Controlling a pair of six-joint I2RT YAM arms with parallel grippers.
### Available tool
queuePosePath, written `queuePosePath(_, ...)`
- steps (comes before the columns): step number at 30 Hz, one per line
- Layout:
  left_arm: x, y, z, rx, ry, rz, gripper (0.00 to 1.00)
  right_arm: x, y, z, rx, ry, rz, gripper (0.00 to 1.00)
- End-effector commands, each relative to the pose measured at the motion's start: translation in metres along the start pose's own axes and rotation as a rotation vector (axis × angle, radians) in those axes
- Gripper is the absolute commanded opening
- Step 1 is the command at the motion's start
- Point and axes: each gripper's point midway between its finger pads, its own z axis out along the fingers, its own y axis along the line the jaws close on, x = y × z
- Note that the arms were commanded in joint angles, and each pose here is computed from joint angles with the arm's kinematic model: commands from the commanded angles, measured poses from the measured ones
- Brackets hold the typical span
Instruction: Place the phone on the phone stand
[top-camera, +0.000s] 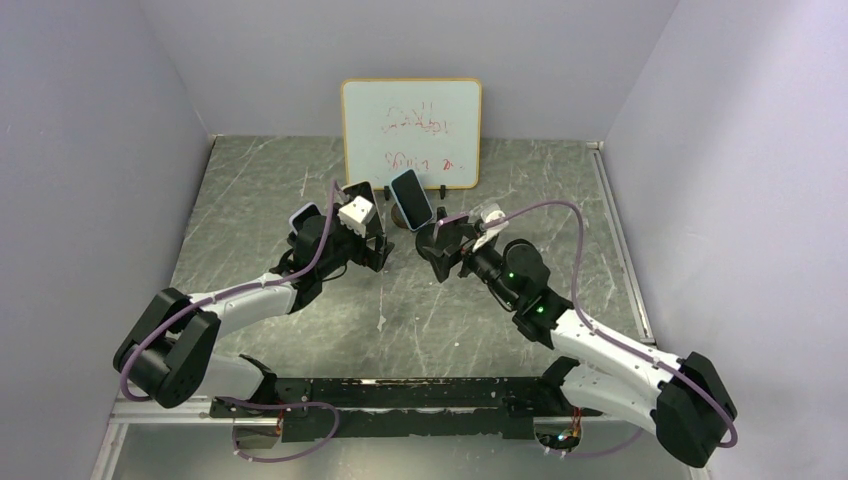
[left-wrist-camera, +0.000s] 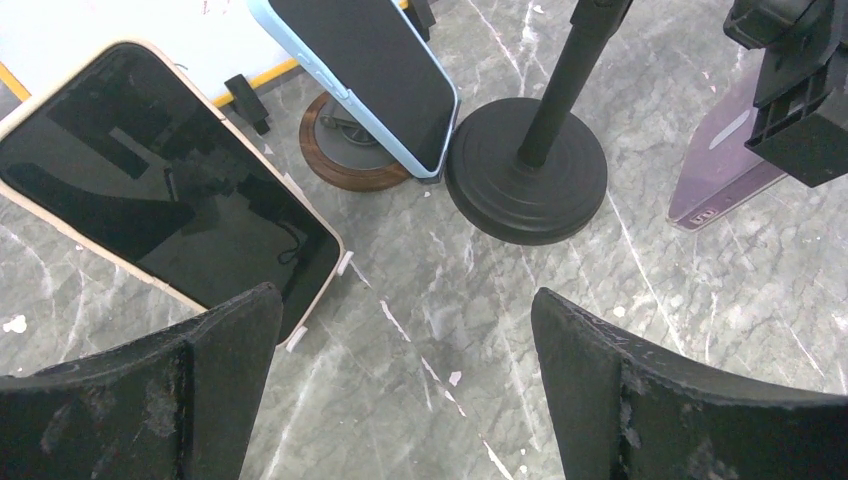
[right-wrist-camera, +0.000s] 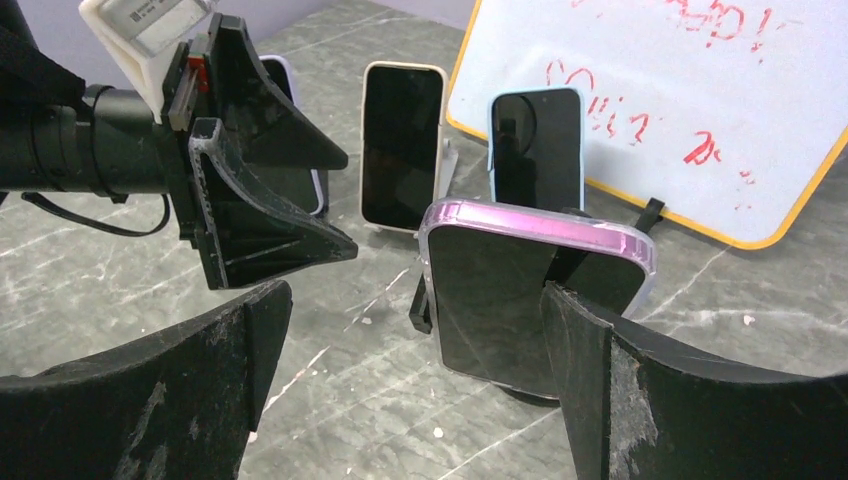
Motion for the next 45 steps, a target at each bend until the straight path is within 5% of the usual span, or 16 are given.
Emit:
queuePosePath(1,-0.005,0.000,0.003,0.013,0.000,0.004,0.98,-0.022,-0.004,0.004,0.022,-0.070,0.004,1.00)
queuePosePath(12,-0.003,-0.001,0.007,0.021,0.008,0.003,0.98,-0.048,-0.020,-0.028,0.096,-0.112,-0.054,1.00)
queuePosePath(18,-0.002,-0.003,0.009,0.035,0.013,0.002,0.98,-0.054,-0.028,-0.010,0.054,-0.103,-0.066,1.00)
queuePosePath(29,0.003,-0.003,0.008,0.033,0.031,0.000,0.98,-0.046,-0.017,0.021,-0.084,-0.071,-0.012,1.00)
queuePosePath(45,0.008,-0.003,0.010,0.035,0.044,-0.001,0.98,-0.013,-0.033,0.018,0.008,-0.026,0.042,1.00)
